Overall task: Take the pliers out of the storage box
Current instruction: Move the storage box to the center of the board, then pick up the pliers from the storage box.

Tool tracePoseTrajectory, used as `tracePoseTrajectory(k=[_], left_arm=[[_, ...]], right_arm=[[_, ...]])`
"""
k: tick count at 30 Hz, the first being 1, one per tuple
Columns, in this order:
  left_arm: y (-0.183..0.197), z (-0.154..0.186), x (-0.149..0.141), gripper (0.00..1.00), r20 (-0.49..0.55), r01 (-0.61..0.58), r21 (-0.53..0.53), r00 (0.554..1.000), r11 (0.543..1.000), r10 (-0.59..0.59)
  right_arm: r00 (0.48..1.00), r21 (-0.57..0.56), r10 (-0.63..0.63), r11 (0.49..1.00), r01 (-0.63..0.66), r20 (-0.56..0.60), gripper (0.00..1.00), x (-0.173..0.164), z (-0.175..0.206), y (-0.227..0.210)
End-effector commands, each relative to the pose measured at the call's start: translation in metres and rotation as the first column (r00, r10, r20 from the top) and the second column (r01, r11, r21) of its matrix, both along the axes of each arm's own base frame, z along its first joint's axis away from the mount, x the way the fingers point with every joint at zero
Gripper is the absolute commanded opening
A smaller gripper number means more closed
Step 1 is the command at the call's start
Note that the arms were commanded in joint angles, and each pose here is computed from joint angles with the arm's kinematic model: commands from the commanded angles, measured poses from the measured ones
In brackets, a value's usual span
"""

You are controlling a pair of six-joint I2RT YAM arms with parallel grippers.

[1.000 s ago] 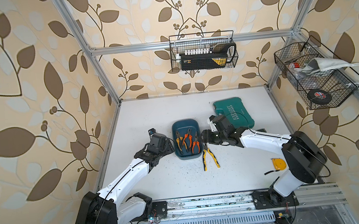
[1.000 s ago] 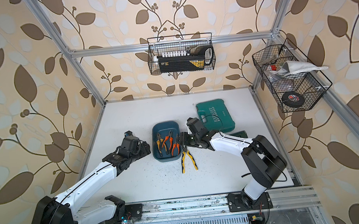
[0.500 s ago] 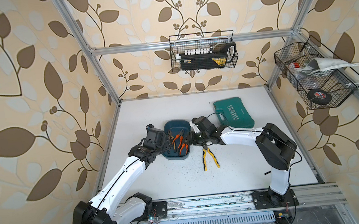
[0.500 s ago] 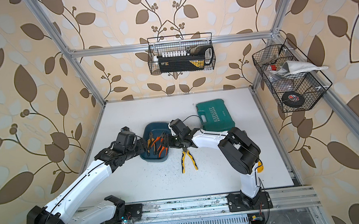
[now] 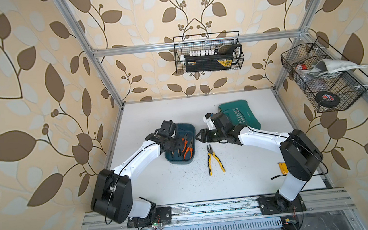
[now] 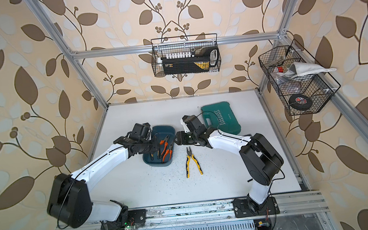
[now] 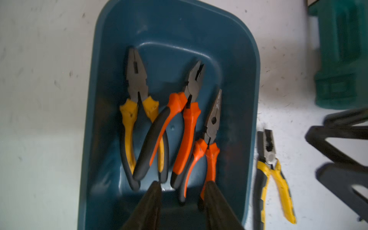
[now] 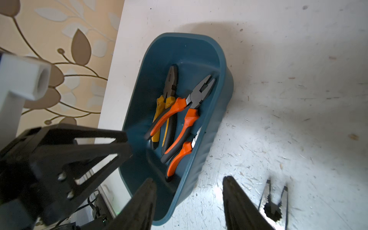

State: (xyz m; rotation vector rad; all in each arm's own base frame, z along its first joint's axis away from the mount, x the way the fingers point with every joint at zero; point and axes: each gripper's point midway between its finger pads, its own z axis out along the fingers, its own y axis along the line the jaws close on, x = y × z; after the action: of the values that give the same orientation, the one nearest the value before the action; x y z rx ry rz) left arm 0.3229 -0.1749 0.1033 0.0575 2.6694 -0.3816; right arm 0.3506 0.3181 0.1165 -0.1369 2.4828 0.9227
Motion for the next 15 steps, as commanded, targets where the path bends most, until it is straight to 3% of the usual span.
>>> tracePoseTrajectory(k=[1, 15], left_arm=[[-0.004, -0.005, 0.015, 0.27, 0.005, 0.122, 0.098, 0.992, 0.988, -0.124], [0.003, -0.043, 0.033, 0.32, -0.013, 0.195, 0.268, 0.98, 0.944, -0.198]], right_arm=[[0.999, -0.062, 0.05, 0.997, -0.05, 0.007, 0.56, -0.007, -0.027, -0.009], [1.0, 0.057, 0.024, 0.998, -0.024, -0.002, 0.57, -0.008, -0.038, -0.032]])
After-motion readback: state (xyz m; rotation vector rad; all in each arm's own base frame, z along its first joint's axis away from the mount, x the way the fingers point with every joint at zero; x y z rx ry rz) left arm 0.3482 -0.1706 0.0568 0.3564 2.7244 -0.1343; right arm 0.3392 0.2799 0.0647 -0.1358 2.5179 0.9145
